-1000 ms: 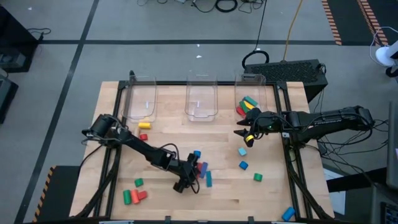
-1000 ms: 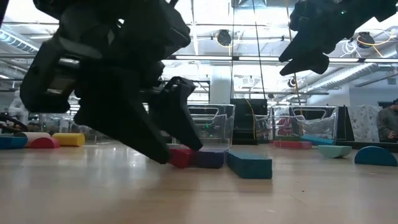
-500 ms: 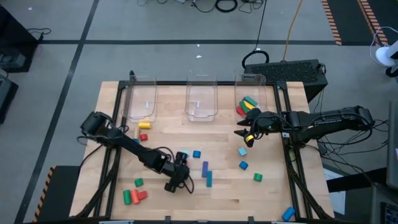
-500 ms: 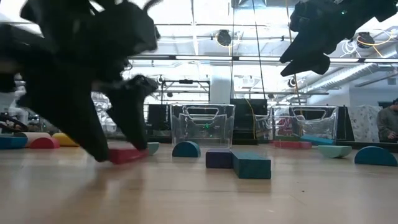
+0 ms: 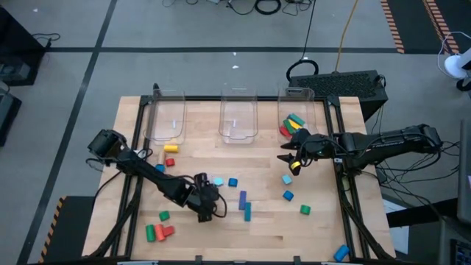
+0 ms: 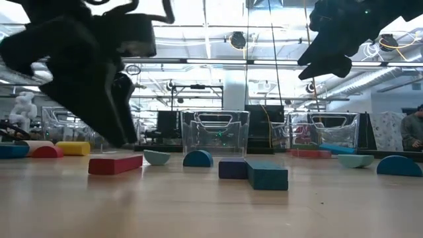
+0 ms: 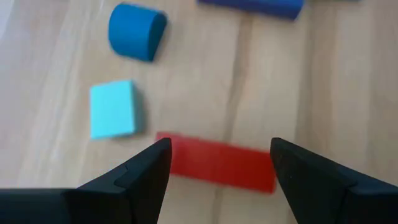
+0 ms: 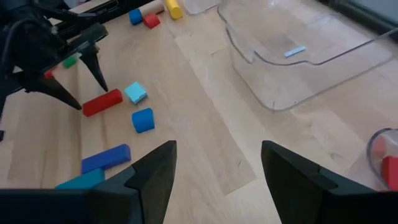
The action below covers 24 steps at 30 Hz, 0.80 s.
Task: Sort blocks by size
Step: Put the red rectangular block into the right transparent bin
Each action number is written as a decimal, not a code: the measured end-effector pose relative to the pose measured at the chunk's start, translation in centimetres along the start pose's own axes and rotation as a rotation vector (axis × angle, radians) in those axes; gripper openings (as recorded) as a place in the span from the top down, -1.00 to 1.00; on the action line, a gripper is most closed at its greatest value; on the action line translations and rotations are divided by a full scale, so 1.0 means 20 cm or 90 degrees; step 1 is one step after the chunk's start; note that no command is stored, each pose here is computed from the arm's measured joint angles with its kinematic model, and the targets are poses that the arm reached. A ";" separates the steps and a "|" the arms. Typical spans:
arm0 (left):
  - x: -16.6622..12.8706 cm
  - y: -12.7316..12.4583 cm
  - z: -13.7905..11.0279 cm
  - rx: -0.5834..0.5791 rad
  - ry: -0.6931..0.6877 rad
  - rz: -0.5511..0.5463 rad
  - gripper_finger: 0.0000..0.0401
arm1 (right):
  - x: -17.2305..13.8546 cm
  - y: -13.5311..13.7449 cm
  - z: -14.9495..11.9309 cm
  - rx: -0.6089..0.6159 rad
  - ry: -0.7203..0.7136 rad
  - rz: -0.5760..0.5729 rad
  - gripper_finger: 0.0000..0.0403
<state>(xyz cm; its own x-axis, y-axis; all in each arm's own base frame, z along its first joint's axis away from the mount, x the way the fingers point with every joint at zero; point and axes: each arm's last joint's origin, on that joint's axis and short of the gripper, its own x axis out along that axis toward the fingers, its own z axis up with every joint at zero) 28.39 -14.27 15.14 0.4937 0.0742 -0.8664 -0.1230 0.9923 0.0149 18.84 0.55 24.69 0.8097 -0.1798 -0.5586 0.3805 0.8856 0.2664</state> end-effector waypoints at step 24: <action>0.09 -0.02 0.00 -0.443 -0.046 0.027 -0.36 | 0.00 0.02 -0.01 0.031 0.006 0.007 -0.09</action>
<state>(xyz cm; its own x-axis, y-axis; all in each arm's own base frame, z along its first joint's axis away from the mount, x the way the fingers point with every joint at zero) 29.34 -14.62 13.61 0.5289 0.1424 -0.8367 -0.6547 0.6958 -0.2954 18.86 1.02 24.61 0.8102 -0.1660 -0.5622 0.3927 0.8658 0.3103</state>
